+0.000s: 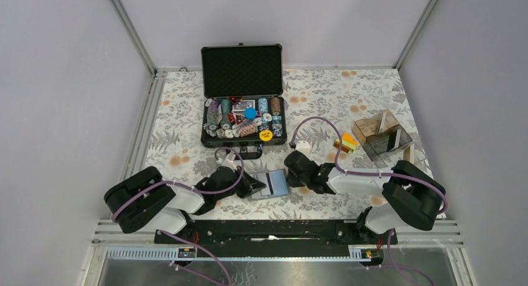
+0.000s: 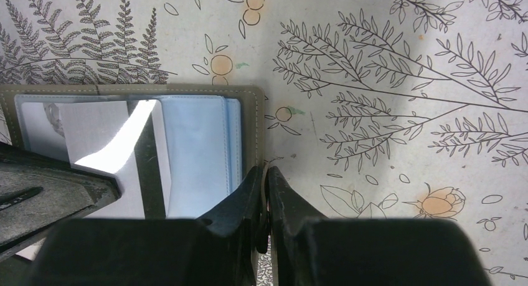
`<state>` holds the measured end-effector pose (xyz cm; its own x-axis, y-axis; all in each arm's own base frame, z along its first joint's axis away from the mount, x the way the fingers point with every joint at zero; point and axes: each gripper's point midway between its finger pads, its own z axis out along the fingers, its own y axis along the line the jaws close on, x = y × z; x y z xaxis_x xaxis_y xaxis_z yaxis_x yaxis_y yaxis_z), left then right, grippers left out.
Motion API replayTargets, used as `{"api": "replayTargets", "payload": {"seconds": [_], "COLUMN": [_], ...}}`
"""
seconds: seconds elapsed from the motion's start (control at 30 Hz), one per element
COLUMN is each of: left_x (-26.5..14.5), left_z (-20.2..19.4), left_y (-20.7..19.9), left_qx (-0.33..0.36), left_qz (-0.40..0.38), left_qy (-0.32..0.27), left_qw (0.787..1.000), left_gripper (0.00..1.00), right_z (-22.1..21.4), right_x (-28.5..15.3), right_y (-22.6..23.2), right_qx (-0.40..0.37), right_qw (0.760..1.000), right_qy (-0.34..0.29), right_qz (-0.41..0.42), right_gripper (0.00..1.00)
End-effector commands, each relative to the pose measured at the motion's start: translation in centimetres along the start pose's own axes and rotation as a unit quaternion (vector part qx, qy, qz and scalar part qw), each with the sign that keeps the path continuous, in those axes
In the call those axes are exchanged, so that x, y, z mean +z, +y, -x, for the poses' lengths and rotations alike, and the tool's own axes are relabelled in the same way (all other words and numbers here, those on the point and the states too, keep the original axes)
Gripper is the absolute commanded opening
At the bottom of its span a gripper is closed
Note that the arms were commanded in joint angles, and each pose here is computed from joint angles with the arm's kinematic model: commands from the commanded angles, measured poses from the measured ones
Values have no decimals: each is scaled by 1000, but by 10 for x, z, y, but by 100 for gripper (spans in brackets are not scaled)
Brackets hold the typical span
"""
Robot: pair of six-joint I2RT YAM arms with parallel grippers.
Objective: Put the credit cards into the card holder
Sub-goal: Insert the credit card into the card holder.
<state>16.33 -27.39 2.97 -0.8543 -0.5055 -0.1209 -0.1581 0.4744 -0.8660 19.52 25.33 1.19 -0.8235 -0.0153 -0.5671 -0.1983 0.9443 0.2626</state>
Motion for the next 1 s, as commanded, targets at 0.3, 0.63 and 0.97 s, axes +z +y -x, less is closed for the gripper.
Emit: {"api": "replayTargets", "payload": {"seconds": [0.3,0.63,0.97], "left_x": [-6,2,12], "left_z": [3,-6,-11], "left_y": [6,-3,-7], "left_qx": [-1,-3,1], "left_qz": [9,-12,-13], "left_qy": [-15,5,14], "left_qw": [1000,1000,1000], "left_gripper": [0,0,0], "right_z": [-8,-7,-7], "right_x": [3,2,4], "right_y": [-7,-4,0], "right_qx": [-4,-4,-5], "right_qw": [1000,1000,1000], "right_qy": [14,15,18], "right_qz": [-24,-18,-13], "right_gripper": [12,11,10]}}
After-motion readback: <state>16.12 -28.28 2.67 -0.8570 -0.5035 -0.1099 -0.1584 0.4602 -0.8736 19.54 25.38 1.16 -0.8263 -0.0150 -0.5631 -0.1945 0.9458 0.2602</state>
